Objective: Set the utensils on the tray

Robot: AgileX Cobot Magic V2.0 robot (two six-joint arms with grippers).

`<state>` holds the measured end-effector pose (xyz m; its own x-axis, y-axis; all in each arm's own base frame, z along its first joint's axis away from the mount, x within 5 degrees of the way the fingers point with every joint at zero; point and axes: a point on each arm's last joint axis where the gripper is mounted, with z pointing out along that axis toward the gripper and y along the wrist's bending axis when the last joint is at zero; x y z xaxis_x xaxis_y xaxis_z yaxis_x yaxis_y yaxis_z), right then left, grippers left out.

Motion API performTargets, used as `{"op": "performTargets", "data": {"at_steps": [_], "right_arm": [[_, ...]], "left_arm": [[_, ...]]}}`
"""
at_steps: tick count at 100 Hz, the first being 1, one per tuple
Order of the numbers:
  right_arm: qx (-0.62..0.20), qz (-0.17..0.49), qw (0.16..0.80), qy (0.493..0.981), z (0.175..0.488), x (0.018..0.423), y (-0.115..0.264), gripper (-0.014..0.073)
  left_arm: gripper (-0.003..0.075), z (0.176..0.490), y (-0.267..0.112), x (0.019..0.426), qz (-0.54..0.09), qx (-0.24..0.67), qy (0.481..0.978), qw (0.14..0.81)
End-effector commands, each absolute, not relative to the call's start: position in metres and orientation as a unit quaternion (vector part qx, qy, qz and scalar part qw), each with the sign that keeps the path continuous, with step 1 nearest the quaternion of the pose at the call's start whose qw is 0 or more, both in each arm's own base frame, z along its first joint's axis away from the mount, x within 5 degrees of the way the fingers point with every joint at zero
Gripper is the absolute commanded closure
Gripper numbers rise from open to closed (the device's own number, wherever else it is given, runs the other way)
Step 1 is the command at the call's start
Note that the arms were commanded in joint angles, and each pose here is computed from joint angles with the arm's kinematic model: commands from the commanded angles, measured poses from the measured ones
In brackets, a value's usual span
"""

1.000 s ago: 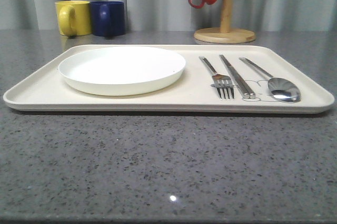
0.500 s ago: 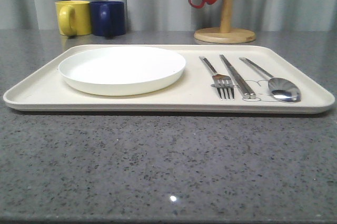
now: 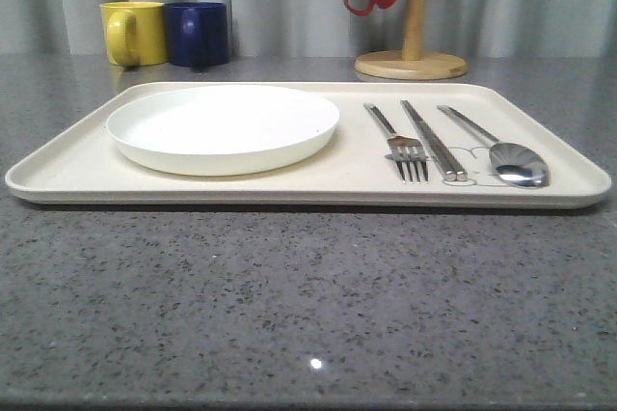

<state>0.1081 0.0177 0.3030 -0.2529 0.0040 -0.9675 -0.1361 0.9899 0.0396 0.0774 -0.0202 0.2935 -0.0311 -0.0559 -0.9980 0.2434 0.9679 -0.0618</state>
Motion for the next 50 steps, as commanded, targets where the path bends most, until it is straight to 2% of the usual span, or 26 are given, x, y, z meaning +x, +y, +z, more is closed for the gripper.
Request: {"op": "performTargets", "data": {"at_steps": [1,50], "right_arm": [[-0.057,0.060,0.682,0.727,0.318,0.102,0.017,0.0664],[0.039,0.040,0.757,0.651,0.249,0.058,0.000,0.0664]], "left_arm": [[0.0738,0.308,-0.018,0.078,-0.108,0.052,0.681,0.723],[0.0738,0.308,-0.018,0.078,-0.108,0.052,0.681,0.723]]}}
